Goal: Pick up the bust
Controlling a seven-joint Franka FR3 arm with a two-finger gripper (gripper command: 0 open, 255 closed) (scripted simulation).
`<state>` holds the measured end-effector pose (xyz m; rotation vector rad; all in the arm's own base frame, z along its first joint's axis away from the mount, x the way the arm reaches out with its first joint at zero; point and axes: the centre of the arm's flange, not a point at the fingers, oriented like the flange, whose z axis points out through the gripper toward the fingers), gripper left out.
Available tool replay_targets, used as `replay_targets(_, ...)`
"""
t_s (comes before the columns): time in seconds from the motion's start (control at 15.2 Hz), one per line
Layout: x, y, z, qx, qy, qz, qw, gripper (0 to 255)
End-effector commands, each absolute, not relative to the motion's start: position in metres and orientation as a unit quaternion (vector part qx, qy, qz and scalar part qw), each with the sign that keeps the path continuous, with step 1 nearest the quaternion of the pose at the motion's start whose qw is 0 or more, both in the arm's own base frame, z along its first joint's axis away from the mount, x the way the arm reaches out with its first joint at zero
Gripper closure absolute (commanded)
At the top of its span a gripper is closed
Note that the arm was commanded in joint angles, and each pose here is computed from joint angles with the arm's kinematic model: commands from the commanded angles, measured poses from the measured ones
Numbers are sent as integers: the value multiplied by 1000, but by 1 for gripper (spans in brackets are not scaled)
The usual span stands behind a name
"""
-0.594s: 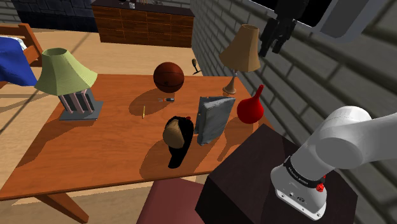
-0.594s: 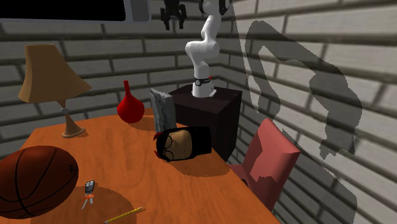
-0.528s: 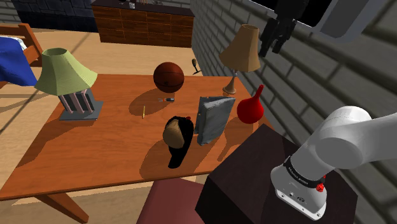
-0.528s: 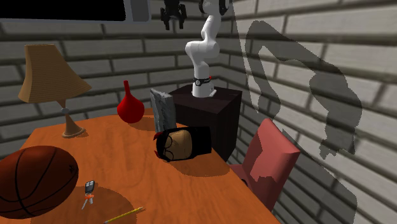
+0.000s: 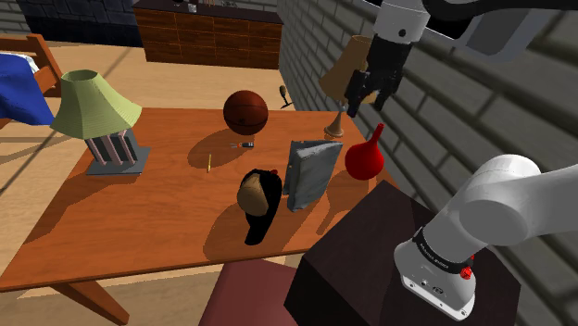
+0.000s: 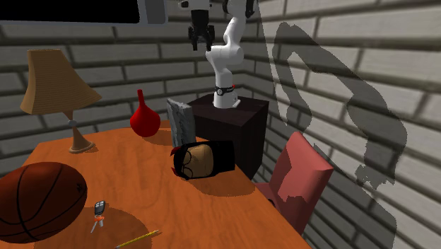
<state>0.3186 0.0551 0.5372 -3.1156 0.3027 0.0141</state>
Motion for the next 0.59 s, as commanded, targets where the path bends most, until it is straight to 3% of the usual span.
replay_targets(0.0,324,72,516,-993,119,4,0,0)
replay_targets(0.53,348,129,426,-980,200,6,-23,0)
